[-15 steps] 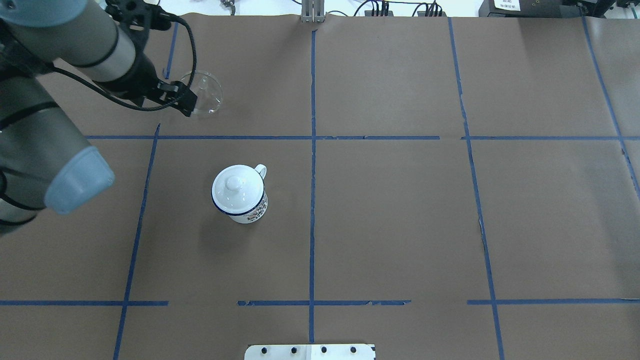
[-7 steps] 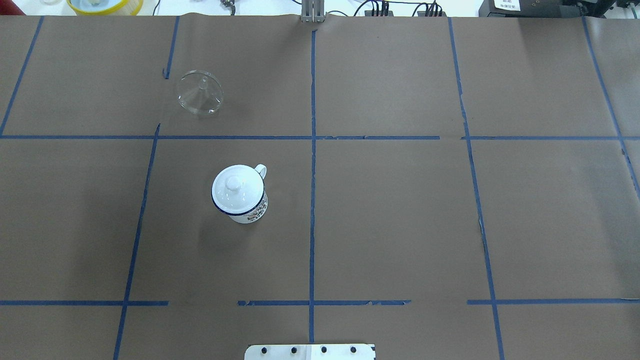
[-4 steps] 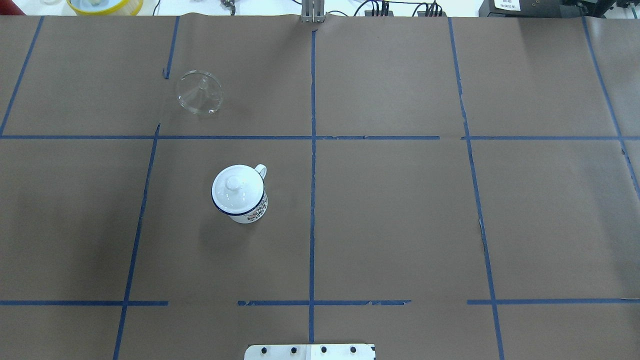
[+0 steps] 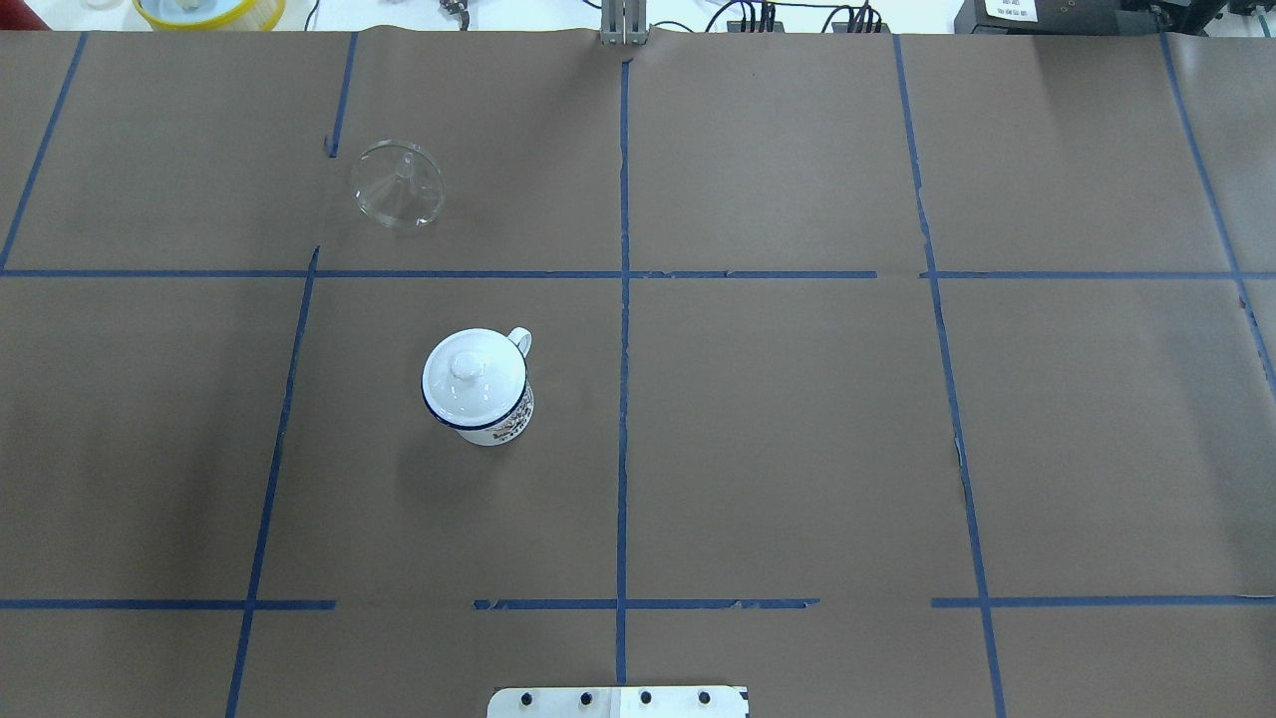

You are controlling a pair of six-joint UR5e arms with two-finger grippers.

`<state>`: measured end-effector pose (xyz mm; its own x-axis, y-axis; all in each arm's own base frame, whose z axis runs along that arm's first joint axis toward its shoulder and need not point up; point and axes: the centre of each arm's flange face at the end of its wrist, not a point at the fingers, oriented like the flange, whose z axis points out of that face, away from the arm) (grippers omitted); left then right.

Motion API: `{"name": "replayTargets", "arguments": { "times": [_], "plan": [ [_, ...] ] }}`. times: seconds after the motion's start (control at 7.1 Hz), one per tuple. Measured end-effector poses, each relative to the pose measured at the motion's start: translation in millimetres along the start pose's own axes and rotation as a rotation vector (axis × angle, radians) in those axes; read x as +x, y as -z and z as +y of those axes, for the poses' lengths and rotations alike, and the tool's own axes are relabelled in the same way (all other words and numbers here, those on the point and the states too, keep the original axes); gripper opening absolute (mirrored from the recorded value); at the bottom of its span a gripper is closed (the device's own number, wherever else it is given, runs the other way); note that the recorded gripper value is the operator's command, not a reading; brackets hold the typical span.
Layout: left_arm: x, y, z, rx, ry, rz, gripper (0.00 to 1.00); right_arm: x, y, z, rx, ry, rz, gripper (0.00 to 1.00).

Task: Remove funnel from cup

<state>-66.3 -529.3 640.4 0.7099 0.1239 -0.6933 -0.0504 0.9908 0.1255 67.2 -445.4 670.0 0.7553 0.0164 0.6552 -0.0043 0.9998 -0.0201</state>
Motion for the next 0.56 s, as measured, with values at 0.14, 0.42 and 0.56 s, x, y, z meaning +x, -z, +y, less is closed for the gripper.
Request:
{"name": "replayTargets", "arguments": {
  "times": [0.14,0.42,0.56],
  "plan": [
    [-3.2,-3.7,5.3,-0.008,0.008,0.001,1.0,0.0,0.0,0.0,0.0,0.0,0.0,1.0],
    [-7.9,-8.7,11.8,-0.023,0.023,0.001,1.0,0.1,-0.1,0.0,0.0,0.0,0.0,1.0],
    [-9.0,-9.9,12.9,-0.031,0.032,0.002,1.0,0.1,-0.1,0.0,0.0,0.0,0.0,1.0]
  ]
}}
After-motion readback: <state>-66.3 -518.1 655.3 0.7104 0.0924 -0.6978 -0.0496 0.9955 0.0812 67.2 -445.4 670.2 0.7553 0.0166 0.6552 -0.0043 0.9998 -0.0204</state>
